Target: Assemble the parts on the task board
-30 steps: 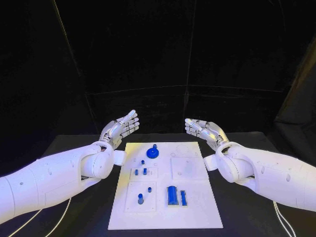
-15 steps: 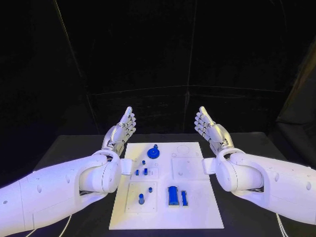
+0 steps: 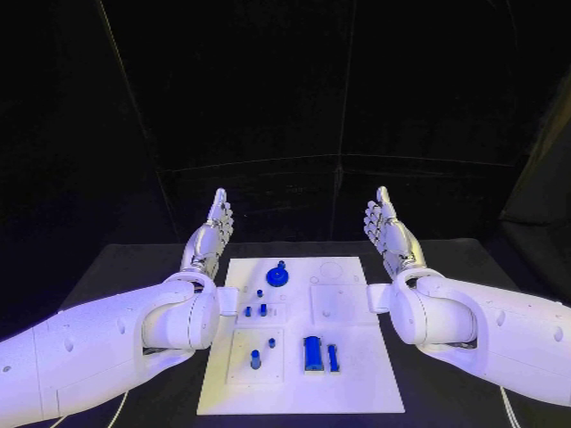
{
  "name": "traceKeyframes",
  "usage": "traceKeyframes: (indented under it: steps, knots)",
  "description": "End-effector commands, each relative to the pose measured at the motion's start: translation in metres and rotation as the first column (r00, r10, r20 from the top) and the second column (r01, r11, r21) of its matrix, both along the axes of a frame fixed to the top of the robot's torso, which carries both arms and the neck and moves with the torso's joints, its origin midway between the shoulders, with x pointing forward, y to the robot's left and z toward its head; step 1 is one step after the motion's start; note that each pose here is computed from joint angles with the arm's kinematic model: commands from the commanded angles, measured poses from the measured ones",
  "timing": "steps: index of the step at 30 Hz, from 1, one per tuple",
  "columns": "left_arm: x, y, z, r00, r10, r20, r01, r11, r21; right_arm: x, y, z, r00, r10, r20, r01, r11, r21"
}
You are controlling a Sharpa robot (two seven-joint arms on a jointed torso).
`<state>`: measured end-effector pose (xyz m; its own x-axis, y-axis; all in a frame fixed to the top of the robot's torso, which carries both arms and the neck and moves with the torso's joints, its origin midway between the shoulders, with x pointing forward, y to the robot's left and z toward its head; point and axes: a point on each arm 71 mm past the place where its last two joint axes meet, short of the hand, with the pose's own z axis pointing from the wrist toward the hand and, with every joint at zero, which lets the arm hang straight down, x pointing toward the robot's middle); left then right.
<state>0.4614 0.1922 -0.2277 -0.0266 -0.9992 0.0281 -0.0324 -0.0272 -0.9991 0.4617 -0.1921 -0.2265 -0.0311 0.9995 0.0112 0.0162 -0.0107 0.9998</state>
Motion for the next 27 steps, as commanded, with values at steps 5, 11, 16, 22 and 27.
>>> traceKeyframes:
  steps: [5, 11, 16, 22, 27]
  knots:
    - [0.0003, 0.0003, 0.0035, 0.999, 0.010, 0.031, -0.010, 1.000, 0.017, 0.0001, -0.0004, 0.0023, 1.000, -0.014, 0.015, 0.014, 1.000, -0.001]
    - [0.0003, 0.0003, 0.0035, 0.999, 0.010, 0.031, -0.010, 1.000, 0.017, 0.0001, -0.0004, 0.0023, 1.000, -0.014, 0.015, 0.014, 1.000, -0.001]
    - [0.0003, 0.0003, 0.0035, 0.999, 0.010, 0.031, -0.010, 1.000, 0.017, 0.0001, -0.0004, 0.0023, 1.000, -0.014, 0.015, 0.014, 1.000, -0.001]
    - [0.0003, 0.0003, 0.0035, 0.999, 0.010, 0.031, -0.010, 1.000, 0.017, 0.0001, -0.0004, 0.0023, 1.000, -0.014, 0.015, 0.014, 1.000, -0.001]
    - [0.0003, 0.0003, 0.0035, 0.999, 0.010, 0.031, -0.010, 1.000, 0.017, 0.0001, -0.0004, 0.0023, 1.000, -0.014, 0.015, 0.014, 1.000, -0.001]
